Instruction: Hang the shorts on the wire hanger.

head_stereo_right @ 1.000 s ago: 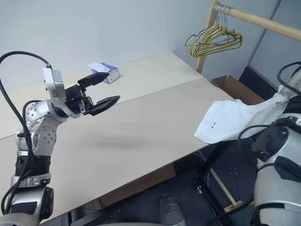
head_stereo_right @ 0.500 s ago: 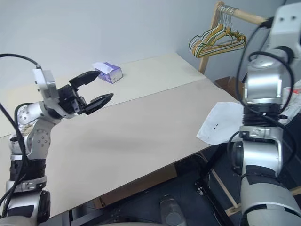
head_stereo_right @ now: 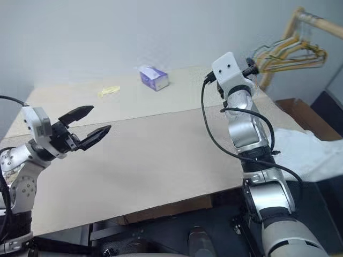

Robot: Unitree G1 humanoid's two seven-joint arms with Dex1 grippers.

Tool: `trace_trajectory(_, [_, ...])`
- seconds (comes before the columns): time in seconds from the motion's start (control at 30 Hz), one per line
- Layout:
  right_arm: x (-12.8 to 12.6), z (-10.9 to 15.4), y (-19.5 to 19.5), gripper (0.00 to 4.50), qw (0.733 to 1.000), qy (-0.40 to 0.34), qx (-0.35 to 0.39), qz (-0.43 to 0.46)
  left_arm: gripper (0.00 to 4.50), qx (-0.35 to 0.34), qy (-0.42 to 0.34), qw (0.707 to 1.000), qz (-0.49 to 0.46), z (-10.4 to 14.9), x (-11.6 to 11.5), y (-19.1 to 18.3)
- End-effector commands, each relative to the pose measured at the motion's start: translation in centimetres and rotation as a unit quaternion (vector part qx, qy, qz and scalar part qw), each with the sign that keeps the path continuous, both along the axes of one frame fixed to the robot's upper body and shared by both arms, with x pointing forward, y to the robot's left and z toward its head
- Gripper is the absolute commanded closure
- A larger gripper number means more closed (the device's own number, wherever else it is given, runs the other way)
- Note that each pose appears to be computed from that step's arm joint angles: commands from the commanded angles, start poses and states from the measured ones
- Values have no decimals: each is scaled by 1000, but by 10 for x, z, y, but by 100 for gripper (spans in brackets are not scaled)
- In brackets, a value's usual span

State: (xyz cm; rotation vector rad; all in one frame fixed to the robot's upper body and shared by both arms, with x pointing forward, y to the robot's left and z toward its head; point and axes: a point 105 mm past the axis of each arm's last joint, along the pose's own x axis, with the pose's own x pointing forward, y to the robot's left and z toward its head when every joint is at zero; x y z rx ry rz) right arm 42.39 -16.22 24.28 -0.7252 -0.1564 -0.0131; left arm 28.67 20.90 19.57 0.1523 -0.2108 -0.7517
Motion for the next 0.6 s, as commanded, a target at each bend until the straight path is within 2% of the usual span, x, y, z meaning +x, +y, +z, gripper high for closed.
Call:
trace_trajectory(0.03, [-15,-6,15,3,994,19,-12,105,0,23,-9,1000,19,0,-6,-1])
trace_trajectory(0.2, [-25,-56,14,3,976,113,-97,161,0,41,8,999,19,-14,-9,-8])
trace_trajectory(0.3, [-29,-76,10,3,966,147,-128,168,0,56,8,998,21,-19,-9,-10])
trace_trajectory(0.37, [-30,-82,10,3,963,151,-143,170,0,60,11,998,17,-22,-9,-12])
trace_trajectory(0.6, [-31,-79,14,3,965,154,-126,173,0,64,21,997,31,-27,-2,-12])
